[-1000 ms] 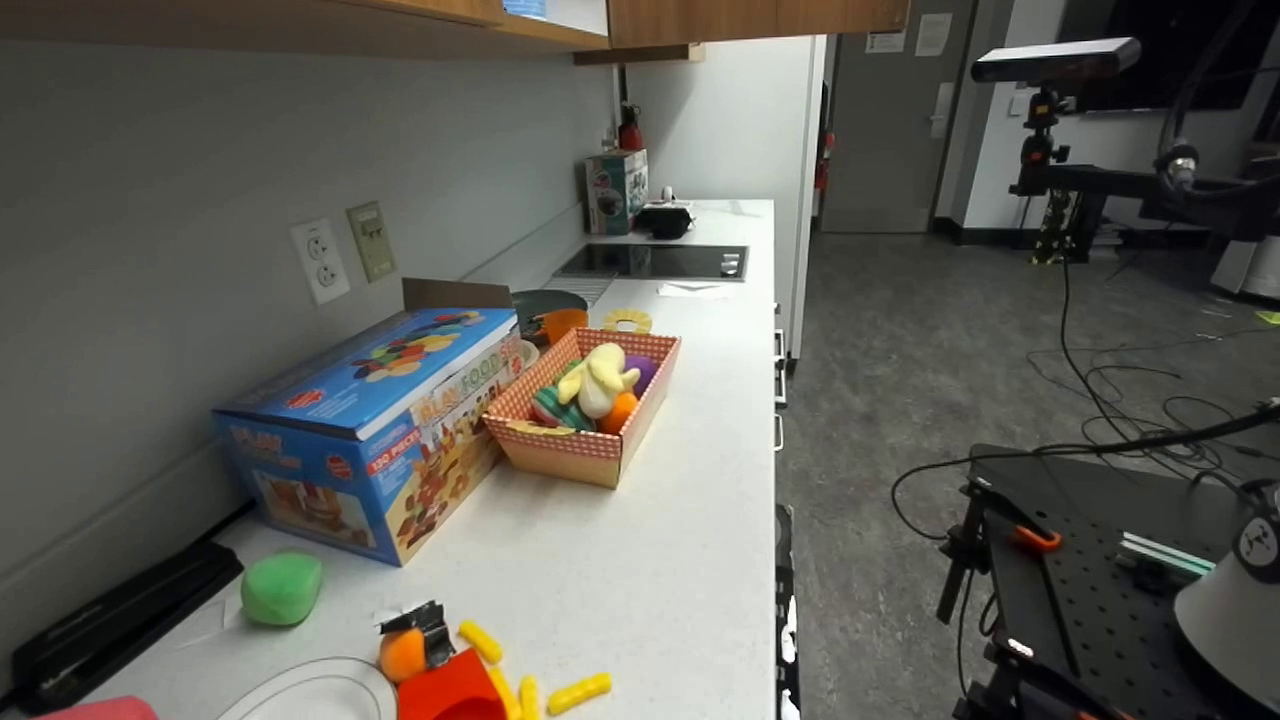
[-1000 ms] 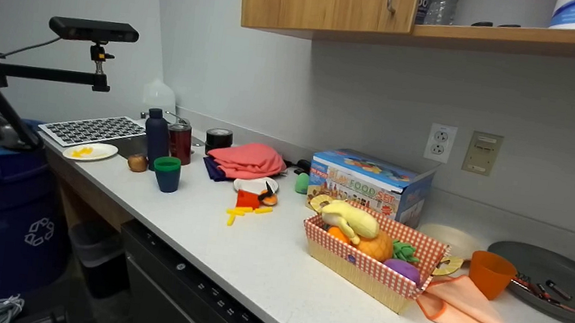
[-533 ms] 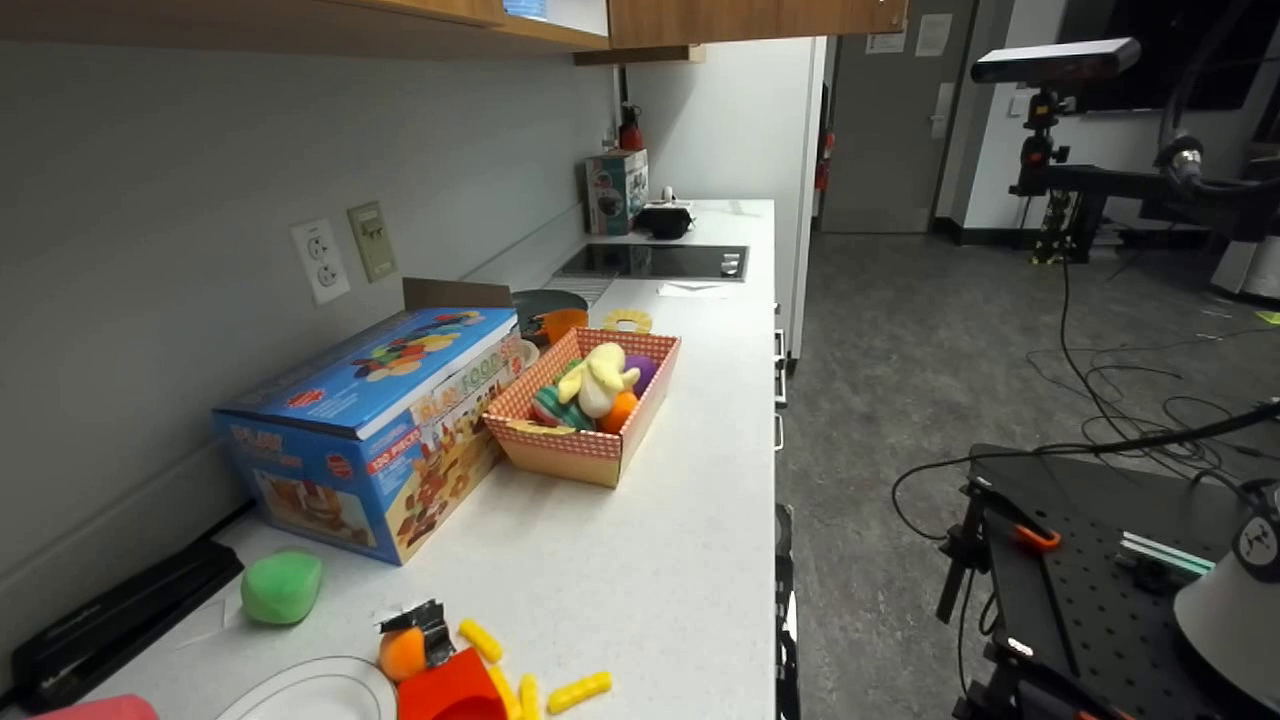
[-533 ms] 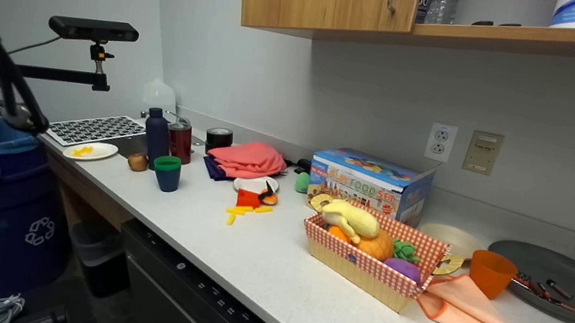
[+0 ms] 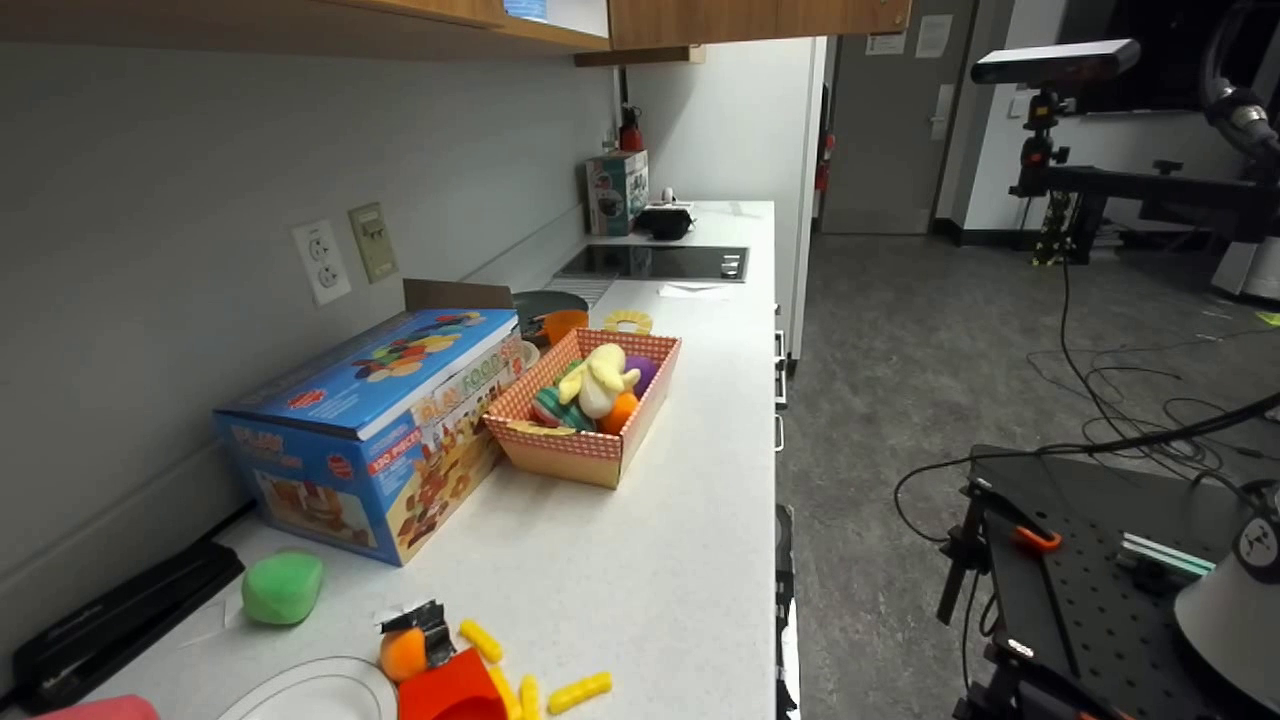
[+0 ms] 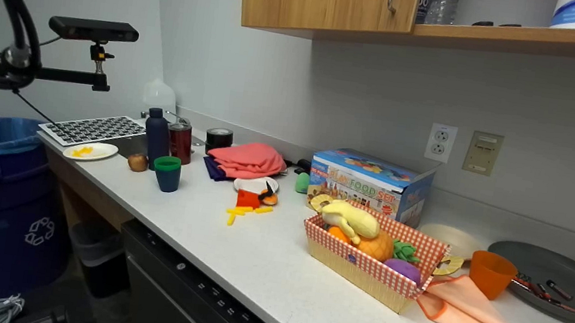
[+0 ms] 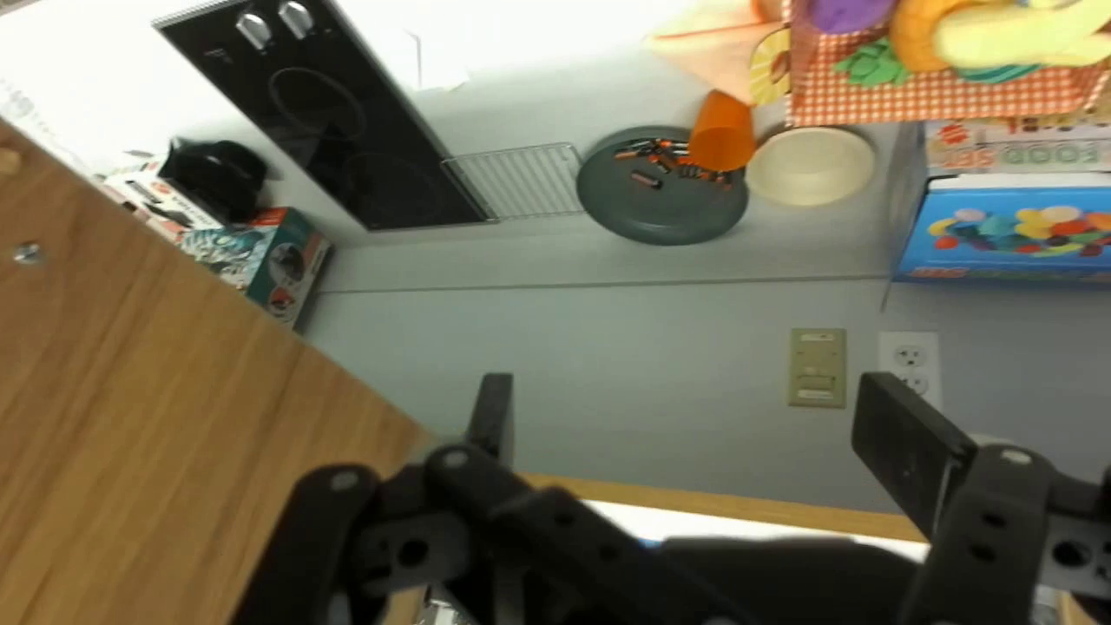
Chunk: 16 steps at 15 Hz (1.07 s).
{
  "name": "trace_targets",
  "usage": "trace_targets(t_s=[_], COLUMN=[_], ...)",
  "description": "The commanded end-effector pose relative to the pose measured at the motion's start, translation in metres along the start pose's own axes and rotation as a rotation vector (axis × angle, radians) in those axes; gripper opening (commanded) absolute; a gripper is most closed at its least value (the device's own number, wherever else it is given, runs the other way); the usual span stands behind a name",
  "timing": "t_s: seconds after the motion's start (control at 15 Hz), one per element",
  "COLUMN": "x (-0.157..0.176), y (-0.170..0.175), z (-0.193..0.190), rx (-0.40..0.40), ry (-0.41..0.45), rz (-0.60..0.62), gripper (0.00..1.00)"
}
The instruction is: Open the cabinet door and put some of the fruits plush toy inside and close it
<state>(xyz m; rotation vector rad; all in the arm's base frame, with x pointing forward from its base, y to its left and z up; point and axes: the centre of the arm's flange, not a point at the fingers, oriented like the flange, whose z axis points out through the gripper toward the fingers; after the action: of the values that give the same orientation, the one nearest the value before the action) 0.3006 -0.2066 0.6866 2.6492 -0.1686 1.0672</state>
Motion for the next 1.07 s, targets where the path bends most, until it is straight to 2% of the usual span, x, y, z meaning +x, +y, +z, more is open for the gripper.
trace_targets(t_s=[0.0, 0.67, 0.8, 1.0], x=[-0.009, -0.007, 0.003, 0.022], y=[-0.012, -0.015, -0.029, -0.069], z=[0.011, 0.024, 0.045, 0.087], rx=[0.042, 0.050, 0.095, 0.186], ry=[-0.057, -0.072, -0.078, -0.110], rz=[0.009, -0.001, -0.021, -0.080], gripper=[1.00, 1.00, 1.00, 1.00])
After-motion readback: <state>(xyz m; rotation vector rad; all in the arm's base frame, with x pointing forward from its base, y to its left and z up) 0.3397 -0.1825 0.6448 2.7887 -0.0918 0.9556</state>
